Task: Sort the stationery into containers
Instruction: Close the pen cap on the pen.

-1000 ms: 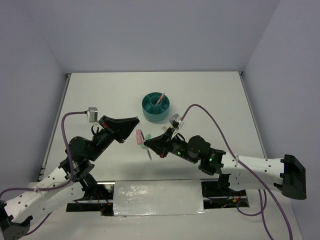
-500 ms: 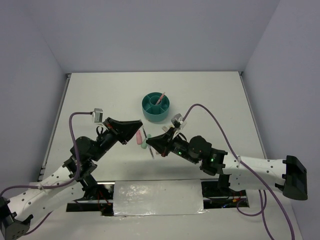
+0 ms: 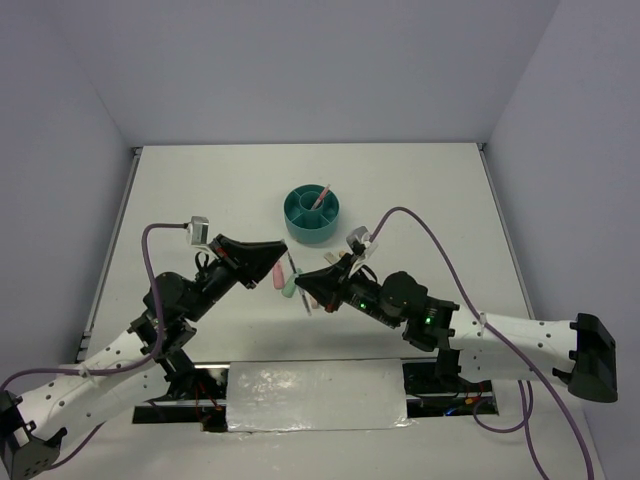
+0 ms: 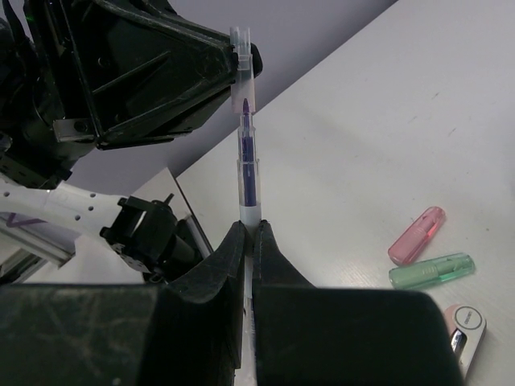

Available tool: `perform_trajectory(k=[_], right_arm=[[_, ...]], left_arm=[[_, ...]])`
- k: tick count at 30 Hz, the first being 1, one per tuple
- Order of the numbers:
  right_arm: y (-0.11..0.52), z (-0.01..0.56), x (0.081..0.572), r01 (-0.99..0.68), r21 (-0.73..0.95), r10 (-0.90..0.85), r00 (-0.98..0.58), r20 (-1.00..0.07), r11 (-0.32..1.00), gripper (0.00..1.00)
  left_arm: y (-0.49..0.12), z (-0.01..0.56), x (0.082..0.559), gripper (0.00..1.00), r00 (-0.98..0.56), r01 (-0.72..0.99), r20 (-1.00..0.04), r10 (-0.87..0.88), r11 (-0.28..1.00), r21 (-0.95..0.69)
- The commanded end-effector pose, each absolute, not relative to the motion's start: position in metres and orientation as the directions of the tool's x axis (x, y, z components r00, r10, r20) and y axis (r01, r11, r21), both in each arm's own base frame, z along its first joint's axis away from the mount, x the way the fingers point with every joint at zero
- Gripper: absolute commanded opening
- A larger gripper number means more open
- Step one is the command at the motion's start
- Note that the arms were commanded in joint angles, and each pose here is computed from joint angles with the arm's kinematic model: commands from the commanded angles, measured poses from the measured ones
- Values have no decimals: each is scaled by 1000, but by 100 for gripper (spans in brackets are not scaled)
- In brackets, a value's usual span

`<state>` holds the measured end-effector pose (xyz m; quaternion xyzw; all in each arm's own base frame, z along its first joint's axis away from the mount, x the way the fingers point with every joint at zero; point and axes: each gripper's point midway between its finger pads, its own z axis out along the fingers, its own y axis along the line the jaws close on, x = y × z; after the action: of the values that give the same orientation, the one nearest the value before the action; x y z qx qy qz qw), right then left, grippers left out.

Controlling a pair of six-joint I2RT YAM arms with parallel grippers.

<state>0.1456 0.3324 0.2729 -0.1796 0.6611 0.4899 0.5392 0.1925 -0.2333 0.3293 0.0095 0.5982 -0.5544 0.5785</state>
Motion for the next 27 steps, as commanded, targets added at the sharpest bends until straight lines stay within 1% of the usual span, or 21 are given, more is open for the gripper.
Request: perform_trajectory(k=[1, 11, 21, 24, 27], right_arm=[[328, 304, 148, -772, 446, 345, -310, -886, 453, 0], [333, 309, 153, -771, 432, 340, -295, -893, 467, 0], [325, 332, 163, -776, 386, 367, -214, -905, 499, 0], [319, 343, 168, -786, 363, 400, -162, -902, 500, 0], [309, 361, 174, -804, 366, 463, -128, -877, 469, 0]], left_arm=[[-233, 344, 187, 0, -311, 692, -688, -656, 341, -637], [-239, 340, 184, 0, -334, 702, -690, -643, 319, -637], [-245, 328, 180, 0, -353, 719, -716, -602, 315, -620], [-249, 320, 179, 0, -368, 721, -725, -582, 314, -618], [-252, 312, 178, 0, -385, 718, -729, -566, 313, -622]])
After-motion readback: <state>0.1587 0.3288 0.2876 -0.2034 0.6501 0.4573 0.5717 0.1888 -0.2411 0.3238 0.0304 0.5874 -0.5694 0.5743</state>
